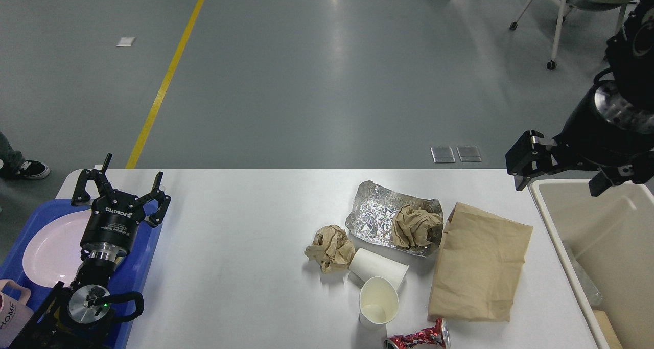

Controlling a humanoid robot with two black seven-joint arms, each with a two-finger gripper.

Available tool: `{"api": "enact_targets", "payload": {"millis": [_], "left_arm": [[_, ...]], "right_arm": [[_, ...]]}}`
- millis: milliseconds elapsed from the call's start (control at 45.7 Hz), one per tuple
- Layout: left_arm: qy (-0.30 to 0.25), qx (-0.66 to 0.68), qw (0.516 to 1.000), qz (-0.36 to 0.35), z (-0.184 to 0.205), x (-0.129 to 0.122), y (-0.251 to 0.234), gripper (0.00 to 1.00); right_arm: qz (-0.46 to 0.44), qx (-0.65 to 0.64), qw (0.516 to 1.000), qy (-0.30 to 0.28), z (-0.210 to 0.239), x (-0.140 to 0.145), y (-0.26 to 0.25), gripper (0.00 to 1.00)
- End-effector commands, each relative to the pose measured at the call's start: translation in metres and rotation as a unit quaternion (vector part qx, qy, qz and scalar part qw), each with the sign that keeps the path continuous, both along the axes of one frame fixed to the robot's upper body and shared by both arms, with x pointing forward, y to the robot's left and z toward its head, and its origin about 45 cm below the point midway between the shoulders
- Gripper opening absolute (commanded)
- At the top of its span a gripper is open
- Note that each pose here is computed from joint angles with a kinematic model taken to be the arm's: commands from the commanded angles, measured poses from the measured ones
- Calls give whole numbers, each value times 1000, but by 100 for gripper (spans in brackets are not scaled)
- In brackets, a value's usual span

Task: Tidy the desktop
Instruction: 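Move the right gripper over the brown paper bag and lower it, then grasp the brown paper bag with the right gripper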

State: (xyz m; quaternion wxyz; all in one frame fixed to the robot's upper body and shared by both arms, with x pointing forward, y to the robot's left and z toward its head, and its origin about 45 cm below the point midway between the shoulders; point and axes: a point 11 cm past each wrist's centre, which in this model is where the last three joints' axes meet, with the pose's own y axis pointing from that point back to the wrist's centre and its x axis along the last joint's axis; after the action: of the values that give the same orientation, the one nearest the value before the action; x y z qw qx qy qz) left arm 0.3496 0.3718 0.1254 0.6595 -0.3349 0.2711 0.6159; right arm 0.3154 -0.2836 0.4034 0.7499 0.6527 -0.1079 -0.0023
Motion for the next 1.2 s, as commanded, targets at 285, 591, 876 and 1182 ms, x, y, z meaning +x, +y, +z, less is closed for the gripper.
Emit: {"api": "enact_targets", "payload": {"millis": [285, 591, 876, 1182], "left_arm": [[0, 0, 1000, 0, 0, 0, 0, 97], [0, 0, 1000, 0, 0, 0, 0, 97], [0, 0, 1000, 0, 0, 0, 0, 97], [0, 0, 1000, 0, 0, 0, 0, 97]], "right_arm": [[-91, 36, 995, -3, -87, -3, -59, 100], [-112, 33, 993, -12, -206, 0, -71, 100], [-134, 25, 990, -19, -283, 5, -91, 100], [-149, 49, 987, -24, -306, 3, -79, 100]]}}
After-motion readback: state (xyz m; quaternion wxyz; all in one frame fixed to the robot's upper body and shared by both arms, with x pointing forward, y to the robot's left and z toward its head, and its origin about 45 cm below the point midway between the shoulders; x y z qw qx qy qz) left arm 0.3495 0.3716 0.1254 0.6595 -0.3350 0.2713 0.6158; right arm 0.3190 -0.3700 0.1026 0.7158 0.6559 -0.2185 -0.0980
